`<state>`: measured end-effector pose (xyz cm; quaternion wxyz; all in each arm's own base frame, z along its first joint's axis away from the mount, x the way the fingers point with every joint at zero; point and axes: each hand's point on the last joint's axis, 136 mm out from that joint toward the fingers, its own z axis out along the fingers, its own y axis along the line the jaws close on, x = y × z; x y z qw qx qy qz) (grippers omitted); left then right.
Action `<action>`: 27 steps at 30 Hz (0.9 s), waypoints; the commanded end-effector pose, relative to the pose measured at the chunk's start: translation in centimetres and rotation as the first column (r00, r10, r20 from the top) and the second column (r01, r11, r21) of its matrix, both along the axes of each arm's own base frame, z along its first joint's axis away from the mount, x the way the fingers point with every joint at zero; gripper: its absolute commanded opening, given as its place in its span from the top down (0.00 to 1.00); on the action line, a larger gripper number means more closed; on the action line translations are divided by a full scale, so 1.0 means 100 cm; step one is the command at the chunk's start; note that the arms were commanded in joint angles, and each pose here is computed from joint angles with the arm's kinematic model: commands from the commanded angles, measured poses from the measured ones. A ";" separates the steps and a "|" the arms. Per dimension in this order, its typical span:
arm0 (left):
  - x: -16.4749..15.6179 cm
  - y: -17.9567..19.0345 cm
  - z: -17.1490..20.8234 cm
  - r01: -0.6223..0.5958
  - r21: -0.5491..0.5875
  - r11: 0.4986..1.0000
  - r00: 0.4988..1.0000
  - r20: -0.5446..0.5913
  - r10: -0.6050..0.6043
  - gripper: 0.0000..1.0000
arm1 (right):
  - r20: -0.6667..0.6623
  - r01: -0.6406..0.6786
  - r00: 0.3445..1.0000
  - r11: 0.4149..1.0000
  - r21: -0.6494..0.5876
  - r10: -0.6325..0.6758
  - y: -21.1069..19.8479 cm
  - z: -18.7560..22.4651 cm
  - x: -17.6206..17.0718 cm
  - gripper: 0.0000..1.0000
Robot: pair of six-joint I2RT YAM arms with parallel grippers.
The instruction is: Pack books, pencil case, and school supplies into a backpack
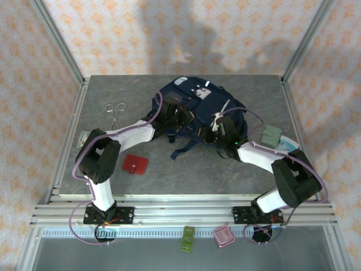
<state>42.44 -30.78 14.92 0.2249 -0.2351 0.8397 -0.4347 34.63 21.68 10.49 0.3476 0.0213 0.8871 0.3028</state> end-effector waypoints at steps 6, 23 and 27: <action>0.006 -0.019 0.066 0.068 -0.115 0.991 0.987 0.151 -0.051 1.00 | -0.010 0.104 0.994 0.988 -0.113 -0.106 -0.023 -0.012 0.017 0.96; 0.011 -0.015 0.064 0.058 -0.104 0.993 0.987 0.155 -0.042 1.00 | -0.034 0.152 0.987 0.976 -0.157 -0.159 -0.032 -0.022 0.019 1.00; 0.015 0.004 0.052 0.017 -0.071 0.997 0.990 0.142 -0.007 1.00 | -0.078 0.190 0.974 0.957 -0.218 -0.211 -0.048 -0.020 0.011 1.00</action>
